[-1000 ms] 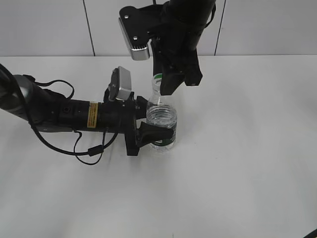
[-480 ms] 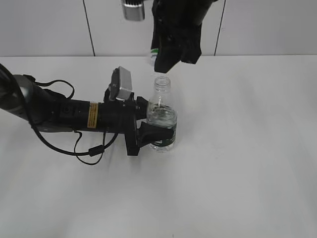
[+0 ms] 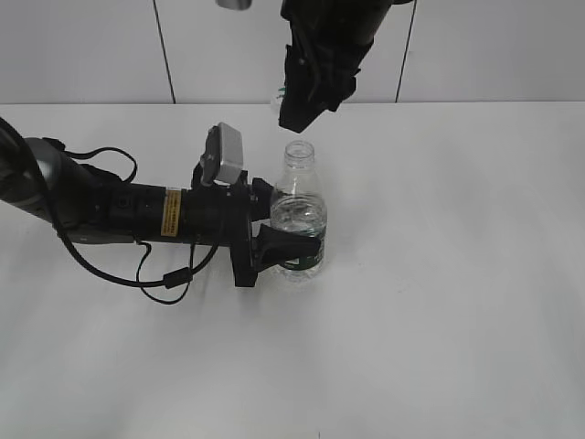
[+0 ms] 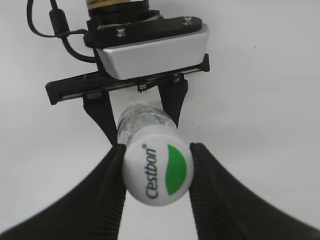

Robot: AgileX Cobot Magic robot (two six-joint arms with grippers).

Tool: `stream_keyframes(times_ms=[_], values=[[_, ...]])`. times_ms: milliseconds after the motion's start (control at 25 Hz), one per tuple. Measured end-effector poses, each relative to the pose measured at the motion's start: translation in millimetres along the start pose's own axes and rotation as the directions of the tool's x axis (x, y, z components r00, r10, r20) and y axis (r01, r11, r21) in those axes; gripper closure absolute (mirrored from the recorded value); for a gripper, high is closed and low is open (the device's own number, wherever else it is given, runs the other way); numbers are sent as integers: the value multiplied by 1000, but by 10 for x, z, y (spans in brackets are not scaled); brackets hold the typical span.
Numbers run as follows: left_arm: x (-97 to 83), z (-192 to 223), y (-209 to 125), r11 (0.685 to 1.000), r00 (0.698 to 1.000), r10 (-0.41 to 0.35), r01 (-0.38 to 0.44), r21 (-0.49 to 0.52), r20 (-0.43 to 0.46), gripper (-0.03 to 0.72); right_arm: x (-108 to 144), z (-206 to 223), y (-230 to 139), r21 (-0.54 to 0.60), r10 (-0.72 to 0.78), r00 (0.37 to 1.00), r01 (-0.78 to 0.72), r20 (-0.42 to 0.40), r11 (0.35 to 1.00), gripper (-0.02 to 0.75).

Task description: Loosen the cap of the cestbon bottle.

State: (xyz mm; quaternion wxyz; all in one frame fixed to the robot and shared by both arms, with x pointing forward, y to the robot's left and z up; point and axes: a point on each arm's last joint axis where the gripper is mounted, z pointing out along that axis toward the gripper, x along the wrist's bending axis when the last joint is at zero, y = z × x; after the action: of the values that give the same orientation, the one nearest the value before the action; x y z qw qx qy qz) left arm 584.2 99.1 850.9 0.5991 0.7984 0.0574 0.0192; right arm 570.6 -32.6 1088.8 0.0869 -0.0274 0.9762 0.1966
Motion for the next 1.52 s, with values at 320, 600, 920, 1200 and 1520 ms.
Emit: stream_keyframes(times_ms=[320, 600, 920, 1200, 1520], values=[[0, 0, 0, 1000, 1000, 0, 0, 0, 0, 276, -24, -164, -63, 37, 370, 923, -375, 109, 926, 444], [0, 0, 0, 1000, 1000, 0, 0, 0, 0, 276, -189, -227, -305, 23, 609, 772, -622, 183, 782, 444], [1, -2, 6, 1000, 1000, 2, -2, 2, -1, 276, -499, -394, -907, -31, 807, 542, -825, 235, 564, 444], [5, -8, 21, 1000, 1000, 9, -9, 12, -5, 276, -507, -261, -1338, 28, 873, 440, -895, 209, 445, 444], [3, -6, 21, 1000, 1000, 8, -8, 12, -4, 276, -320, 118, -1735, 132, 915, 358, -932, 187, 338, 444]])
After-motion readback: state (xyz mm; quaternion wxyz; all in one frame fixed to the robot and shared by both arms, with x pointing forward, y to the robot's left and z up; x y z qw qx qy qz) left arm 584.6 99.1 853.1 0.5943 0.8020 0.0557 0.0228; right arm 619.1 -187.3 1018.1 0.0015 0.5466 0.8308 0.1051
